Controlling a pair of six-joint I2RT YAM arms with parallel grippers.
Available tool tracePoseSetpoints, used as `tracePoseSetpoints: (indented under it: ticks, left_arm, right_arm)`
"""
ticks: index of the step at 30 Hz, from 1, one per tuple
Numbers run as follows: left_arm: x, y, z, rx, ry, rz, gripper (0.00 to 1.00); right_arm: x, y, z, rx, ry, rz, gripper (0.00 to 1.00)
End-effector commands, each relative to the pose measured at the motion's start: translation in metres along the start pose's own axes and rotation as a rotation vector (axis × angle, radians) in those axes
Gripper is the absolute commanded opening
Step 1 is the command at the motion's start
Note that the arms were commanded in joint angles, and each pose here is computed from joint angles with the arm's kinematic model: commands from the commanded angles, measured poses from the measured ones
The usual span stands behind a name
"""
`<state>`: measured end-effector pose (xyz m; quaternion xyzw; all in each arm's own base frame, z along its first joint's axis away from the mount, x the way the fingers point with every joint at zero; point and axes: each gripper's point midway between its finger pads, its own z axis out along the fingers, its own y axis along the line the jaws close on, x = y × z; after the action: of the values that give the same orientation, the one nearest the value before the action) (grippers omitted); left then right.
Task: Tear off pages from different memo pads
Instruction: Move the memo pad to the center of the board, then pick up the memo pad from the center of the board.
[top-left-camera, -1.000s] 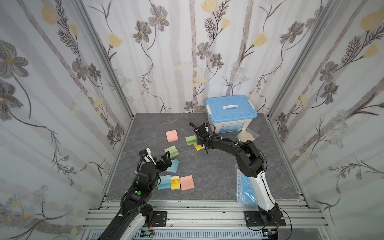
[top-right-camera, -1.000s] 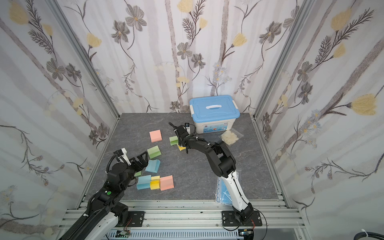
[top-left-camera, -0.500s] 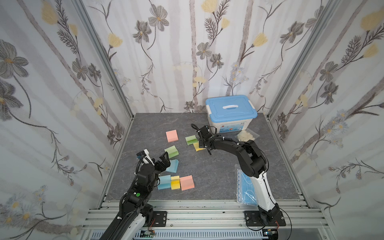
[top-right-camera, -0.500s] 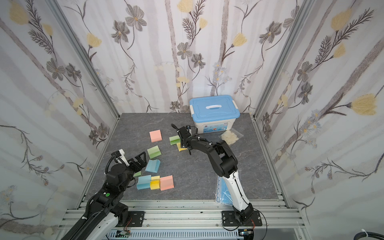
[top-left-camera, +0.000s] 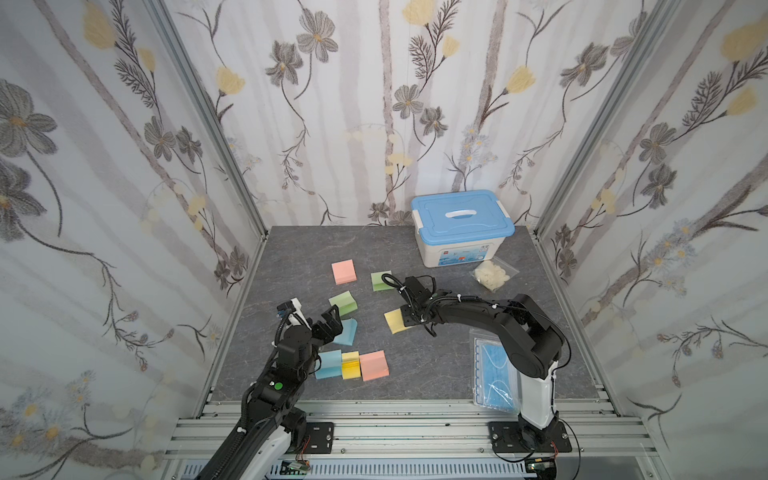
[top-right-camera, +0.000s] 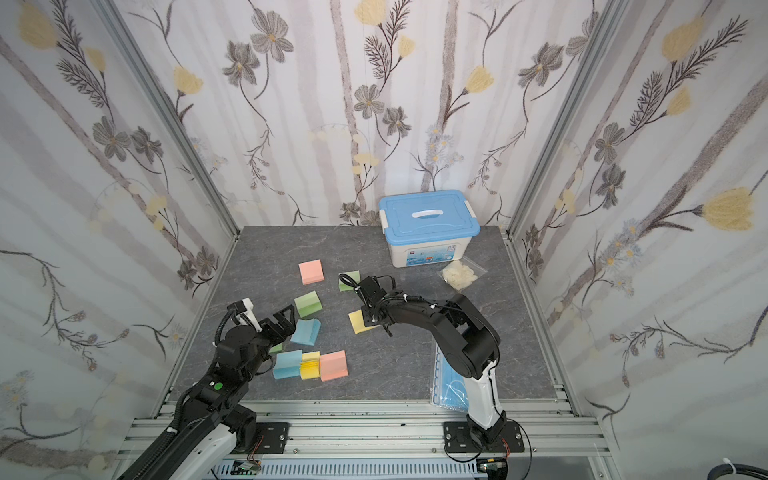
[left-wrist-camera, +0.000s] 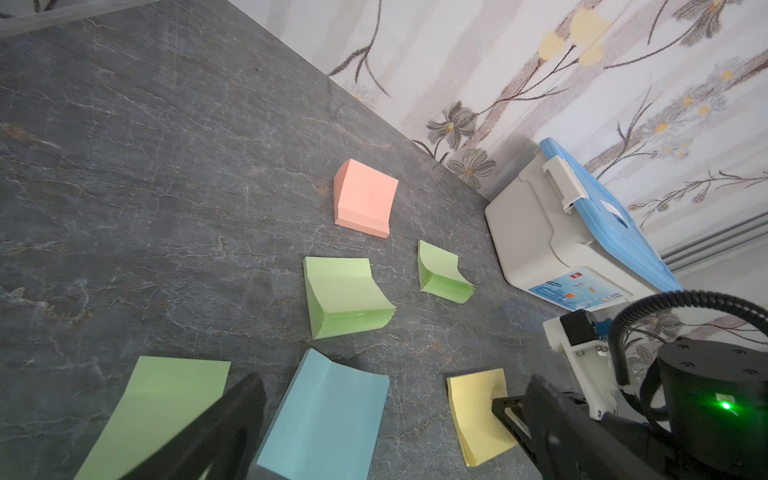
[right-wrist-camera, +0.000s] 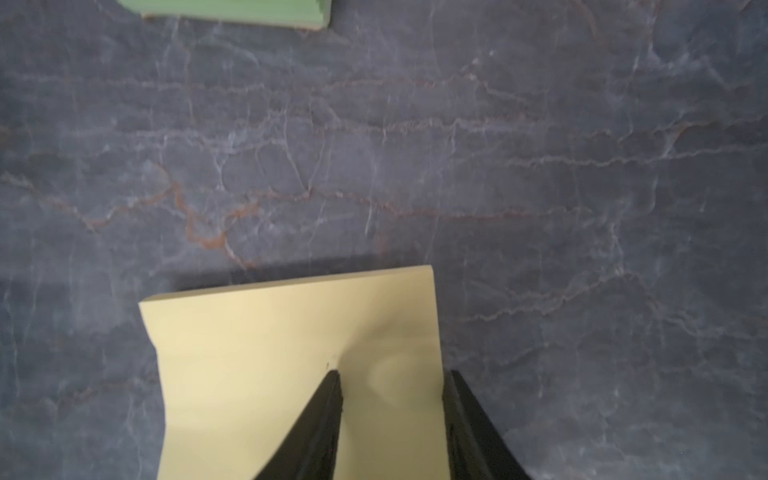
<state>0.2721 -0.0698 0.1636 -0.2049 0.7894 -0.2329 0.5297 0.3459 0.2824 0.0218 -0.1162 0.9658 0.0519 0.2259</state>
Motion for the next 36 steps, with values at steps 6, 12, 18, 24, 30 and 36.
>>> tracePoseSetpoints:
  ticks: [6,12,18,24,30,36]
  left_arm:
    - [0.017,-0.040,0.018,0.172,0.120,0.071,1.00]
    - [0.050,-0.069,0.024,0.295,0.289,0.162,0.99]
    - [0.101,-0.095,0.016,0.401,0.493,0.277,0.94]
    - [0.148,-0.105,0.011,0.464,0.676,0.362,0.89]
    - [0.179,-0.098,0.018,0.449,0.802,0.429,0.85]
    - [0.180,-0.093,0.022,0.413,0.797,0.477,0.83]
  right_arm:
    - [0.027,-0.004,-0.059,-0.062,0.032,-0.049,0.53]
    - [0.008,-0.010,-0.110,-0.111,-0.132,-0.062,0.69]
    - [0.007,-0.033,-0.153,-0.111,-0.374,-0.170,0.75]
    - [0.022,-0.058,-0.180,-0.104,-0.587,-0.217,0.84]
    - [0.035,-0.073,-0.190,-0.097,-0.699,-0.219,0.95]
    - [0.038,-0.073,-0.198,-0.128,-0.737,-0.204,0.99]
